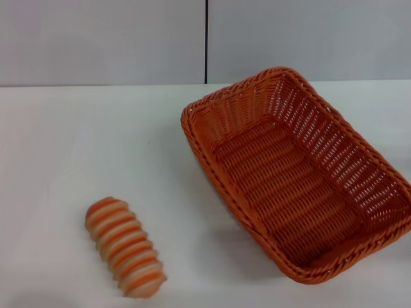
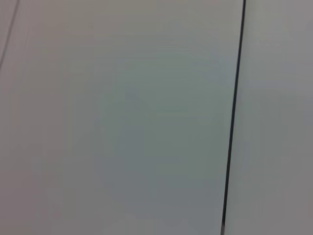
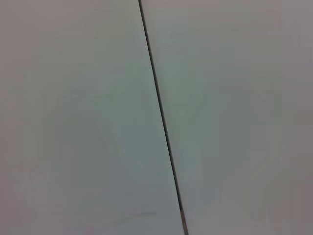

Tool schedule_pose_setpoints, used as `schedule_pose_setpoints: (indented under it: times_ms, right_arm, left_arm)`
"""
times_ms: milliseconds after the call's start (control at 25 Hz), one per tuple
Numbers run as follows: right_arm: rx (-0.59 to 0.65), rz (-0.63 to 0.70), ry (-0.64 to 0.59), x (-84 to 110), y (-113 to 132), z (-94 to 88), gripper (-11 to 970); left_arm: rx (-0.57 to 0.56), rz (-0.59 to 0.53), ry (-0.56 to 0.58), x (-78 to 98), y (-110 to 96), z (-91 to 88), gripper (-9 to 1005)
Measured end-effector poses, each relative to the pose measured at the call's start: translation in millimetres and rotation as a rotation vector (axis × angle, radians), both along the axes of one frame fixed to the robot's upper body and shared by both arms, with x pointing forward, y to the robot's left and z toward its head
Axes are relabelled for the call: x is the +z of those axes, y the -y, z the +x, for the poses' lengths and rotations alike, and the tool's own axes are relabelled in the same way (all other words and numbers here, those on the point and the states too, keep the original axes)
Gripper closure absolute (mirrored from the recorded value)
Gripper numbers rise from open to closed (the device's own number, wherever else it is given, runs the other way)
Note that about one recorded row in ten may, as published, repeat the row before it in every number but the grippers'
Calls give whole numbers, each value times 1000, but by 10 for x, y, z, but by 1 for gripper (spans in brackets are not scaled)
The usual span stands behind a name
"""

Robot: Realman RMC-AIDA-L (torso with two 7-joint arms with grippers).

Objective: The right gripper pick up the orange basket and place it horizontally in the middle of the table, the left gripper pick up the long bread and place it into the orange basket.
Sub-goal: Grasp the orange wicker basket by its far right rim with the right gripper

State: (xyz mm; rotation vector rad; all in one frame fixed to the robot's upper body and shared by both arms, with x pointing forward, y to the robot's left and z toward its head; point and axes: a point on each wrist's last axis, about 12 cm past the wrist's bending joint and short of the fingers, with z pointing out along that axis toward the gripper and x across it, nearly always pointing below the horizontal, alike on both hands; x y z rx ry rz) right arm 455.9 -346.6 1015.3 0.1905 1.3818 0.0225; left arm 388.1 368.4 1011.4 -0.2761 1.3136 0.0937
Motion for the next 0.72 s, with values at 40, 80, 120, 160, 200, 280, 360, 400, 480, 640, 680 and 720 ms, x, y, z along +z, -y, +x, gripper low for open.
schedule_pose_setpoints:
  times_ms: [40, 80, 120, 160, 200, 280, 360, 400, 480, 640, 680, 720]
  right_arm:
    - [0, -4, -12, -6, 6, 26, 958]
    - [-1, -9, -18, -6, 18, 45, 957]
    - [-3, -22, -21, 6, 45, 77, 955]
    - [-3, -22, -21, 6, 45, 77, 954]
    - [-2, -28, -16, 19, 54, 87, 952]
    - [1, -30, -13, 23, 52, 84, 949]
    - [3, -32, -9, 24, 53, 66, 946]
    - [2, -34, -3, 26, 59, 45, 944]
    - [2, -36, 5, 35, 61, 39, 941]
    - [-2, -51, 61, 97, 87, -14, 934]
    - [-3, -56, 74, 109, 94, -35, 933]
    - [-4, -58, 79, 107, 100, -75, 931]
  left_arm:
    - [2, 2, 12, 13, -1, -4, 392]
    - [4, 2, 19, 21, 0, -6, 351]
    - [-1, 4, 28, 31, 10, 3, 311]
    - [-1, 4, 28, 31, 10, 3, 311]
    - [-8, 6, 29, 35, 17, 19, 312]
    - [-19, 14, 34, 48, 24, 55, 313]
    - [-30, 19, 56, 80, 25, 89, 314]
    - [-37, 22, 75, 105, 20, 97, 314]
    - [-50, 35, 109, 153, 7, 102, 315]
    - [-113, 94, 145, 234, -34, 102, 312]
    - [-113, 94, 145, 234, -34, 102, 309]
    - [-113, 94, 145, 234, -34, 102, 305]
